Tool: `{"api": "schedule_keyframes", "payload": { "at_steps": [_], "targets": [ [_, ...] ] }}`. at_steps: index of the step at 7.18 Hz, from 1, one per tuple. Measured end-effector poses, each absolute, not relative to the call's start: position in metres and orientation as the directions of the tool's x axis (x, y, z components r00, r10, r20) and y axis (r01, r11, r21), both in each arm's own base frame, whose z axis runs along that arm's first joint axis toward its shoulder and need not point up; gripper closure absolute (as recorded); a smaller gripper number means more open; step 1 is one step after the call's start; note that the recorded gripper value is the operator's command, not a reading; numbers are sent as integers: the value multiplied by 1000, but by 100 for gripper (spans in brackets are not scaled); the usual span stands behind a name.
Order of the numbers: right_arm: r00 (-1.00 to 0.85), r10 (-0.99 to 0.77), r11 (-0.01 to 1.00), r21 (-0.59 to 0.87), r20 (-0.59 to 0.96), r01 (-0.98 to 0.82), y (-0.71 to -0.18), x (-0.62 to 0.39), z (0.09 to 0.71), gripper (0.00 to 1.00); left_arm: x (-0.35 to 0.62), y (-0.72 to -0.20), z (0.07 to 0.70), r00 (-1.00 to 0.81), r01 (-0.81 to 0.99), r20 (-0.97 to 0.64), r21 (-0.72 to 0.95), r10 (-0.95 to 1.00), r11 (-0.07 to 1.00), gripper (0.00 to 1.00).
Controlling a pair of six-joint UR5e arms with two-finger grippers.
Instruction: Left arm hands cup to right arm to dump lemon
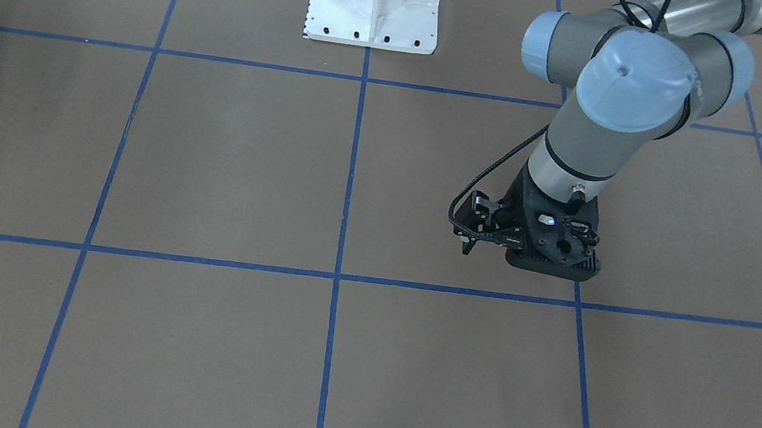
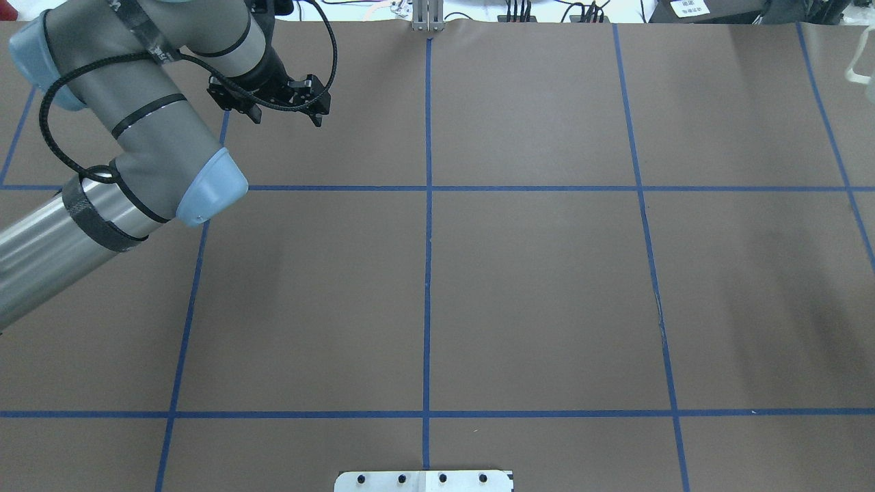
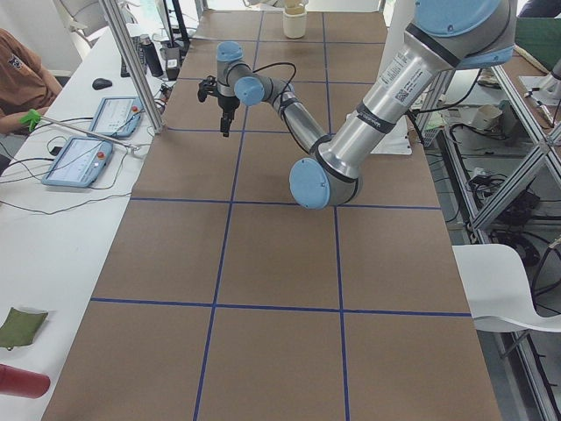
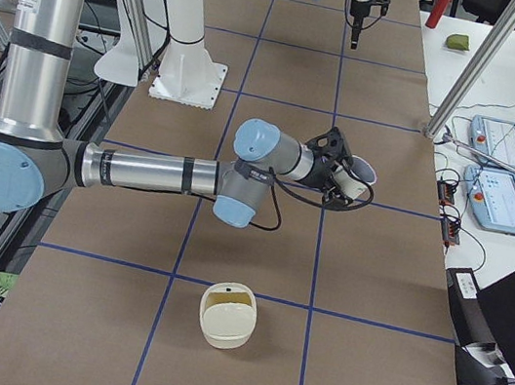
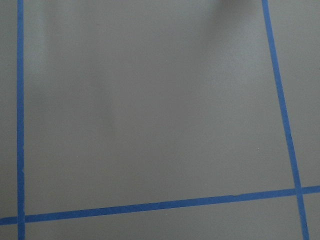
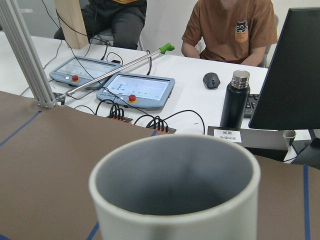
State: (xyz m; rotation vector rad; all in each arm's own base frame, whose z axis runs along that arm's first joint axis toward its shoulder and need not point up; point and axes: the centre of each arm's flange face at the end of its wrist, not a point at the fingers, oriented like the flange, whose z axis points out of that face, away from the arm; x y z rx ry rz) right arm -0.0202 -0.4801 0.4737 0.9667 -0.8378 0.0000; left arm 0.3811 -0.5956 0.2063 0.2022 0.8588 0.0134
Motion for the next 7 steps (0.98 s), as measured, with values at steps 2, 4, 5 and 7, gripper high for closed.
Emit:
{"api": "schedule_keyframes", "payload": {
  "at_steps": [2,4,5,7],
  "targets": [
    [793,-375,563,797,481,-217,-516,-80,439,80,381,-594,202,647,68,-757,182,96,981,0],
    [838,-384,518,841,388,-153,-538,-170,385,80,382,-593,197,630,62,-772,163,88,985,0],
    [851,-381,500,855,361,-138,-543,-217,350,80,382,-593,193,617,65,-784,144,74,987,0],
    [855,-369,477,864,365,-163,-532,-315,282,80,379,-592,175,563,73,-826,81,26,994,0]
  ]
}}
